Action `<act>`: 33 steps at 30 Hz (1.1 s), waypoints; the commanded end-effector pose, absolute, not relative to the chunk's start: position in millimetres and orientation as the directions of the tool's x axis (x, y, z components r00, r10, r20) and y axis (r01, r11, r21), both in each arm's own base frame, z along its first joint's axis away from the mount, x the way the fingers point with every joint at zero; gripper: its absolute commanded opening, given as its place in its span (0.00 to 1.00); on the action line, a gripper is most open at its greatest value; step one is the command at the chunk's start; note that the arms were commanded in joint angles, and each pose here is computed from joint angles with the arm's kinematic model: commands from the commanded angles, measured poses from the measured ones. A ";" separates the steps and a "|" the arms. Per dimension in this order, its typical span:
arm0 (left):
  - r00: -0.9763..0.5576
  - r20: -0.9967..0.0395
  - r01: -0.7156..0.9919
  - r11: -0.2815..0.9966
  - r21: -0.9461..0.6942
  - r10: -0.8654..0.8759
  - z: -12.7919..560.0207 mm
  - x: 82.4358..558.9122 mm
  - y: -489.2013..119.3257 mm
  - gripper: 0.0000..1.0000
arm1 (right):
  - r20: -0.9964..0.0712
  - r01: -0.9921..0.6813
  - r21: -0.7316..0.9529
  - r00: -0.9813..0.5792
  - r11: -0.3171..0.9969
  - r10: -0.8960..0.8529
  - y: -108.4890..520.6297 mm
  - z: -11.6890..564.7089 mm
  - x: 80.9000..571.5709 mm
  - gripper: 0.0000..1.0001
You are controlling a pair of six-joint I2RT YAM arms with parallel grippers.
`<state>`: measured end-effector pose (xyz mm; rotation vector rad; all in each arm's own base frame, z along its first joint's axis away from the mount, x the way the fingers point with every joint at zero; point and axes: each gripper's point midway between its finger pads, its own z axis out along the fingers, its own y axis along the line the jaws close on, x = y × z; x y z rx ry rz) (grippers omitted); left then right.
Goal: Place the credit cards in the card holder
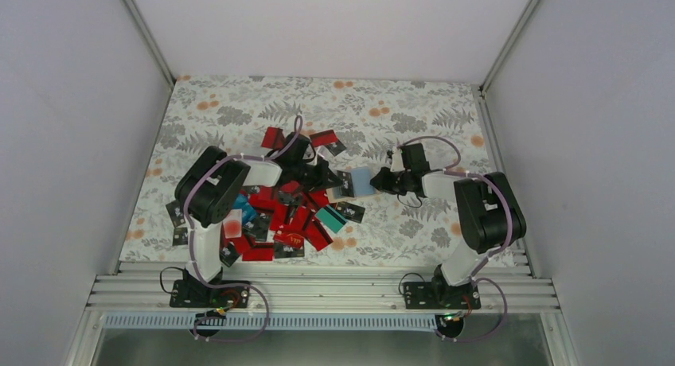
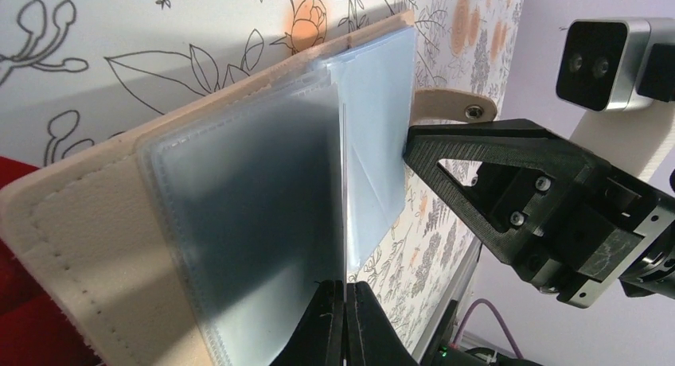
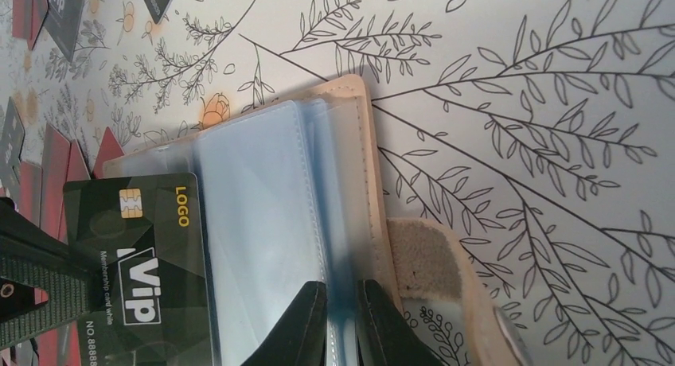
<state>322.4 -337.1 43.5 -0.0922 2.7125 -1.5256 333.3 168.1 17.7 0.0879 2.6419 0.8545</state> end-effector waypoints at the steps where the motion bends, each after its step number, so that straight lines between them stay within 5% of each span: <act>1: -0.997 0.035 -0.063 0.502 -0.863 -0.065 40.1 321.7 -335.3 0.02 | -0.138 0.058 0.519 -0.979 0.853 0.151 160.3 -21.0 280.2 0.13; 13: -0.996 0.037 -0.071 0.507 -0.859 -0.077 40.3 316.7 -326.6 0.02 | -0.148 0.093 0.510 -0.970 0.855 0.193 160.1 -6.1 273.9 0.13; 33: -0.992 -0.100 0.045 0.512 -0.858 -0.081 51.0 339.7 -331.2 0.02 | -0.140 0.071 0.524 -0.976 0.849 0.168 164.8 -12.6 274.3 0.13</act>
